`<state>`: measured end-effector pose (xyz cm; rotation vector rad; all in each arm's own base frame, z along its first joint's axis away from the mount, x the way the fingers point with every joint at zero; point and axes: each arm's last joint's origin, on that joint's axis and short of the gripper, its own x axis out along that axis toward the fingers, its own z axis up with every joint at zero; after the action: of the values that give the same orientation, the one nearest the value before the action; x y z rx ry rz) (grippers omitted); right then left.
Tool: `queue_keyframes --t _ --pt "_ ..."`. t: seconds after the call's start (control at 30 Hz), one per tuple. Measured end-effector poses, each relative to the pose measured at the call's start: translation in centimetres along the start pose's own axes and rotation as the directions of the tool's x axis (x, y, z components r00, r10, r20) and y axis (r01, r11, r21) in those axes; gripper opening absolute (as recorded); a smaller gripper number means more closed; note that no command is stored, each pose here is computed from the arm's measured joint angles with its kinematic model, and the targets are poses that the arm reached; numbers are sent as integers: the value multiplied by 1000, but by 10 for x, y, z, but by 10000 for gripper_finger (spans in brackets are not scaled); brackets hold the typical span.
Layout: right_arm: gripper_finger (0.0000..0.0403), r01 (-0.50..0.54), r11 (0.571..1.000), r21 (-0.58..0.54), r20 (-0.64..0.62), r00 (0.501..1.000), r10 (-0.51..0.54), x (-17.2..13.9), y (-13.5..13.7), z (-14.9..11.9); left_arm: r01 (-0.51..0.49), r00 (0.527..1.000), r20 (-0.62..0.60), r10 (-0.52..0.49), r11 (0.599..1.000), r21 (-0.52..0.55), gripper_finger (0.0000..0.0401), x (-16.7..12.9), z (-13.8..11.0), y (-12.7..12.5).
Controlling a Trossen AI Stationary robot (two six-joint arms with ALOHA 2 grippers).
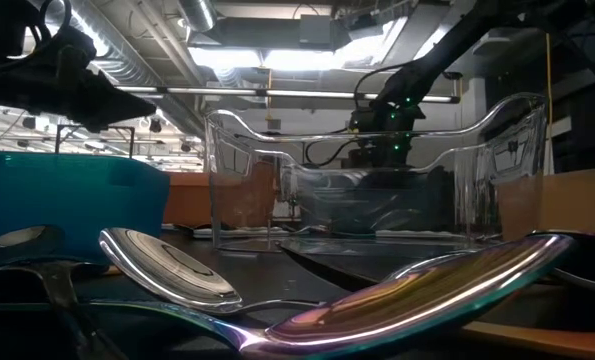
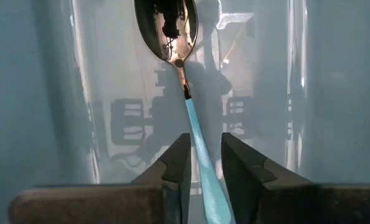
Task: Sort silverware by color (type)
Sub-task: Put the white patterned spoon into the orange bin
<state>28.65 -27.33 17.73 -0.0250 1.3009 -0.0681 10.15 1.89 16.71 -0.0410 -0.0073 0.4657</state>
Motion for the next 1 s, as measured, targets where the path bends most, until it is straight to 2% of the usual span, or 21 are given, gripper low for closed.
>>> queue_keyframes --t 0.27,0.5,0.63,0.8,1.0 --pt "79 44 999 -4 49 998 -44 -30 4 2 -8 992 126 13 999 -42 0 -1 13 0" --pt "79 122 993 -6 141 983 -120 -78 15 4 4 975 223 0 1000 -17 0 -3 23 0" --pt "79 214 976 -29 161 965 -207 -108 30 7 25 967 255 -14 999 -40 4 -4 31 0" --pt "79 310 947 -79 204 935 -289 -143 61 14 44 955 296 -32 998 -35 47 -6 50 -1" --pt "79 352 926 -135 305 904 -299 -179 99 17 43 954 298 -32 999 -32 107 -2 74 -3"
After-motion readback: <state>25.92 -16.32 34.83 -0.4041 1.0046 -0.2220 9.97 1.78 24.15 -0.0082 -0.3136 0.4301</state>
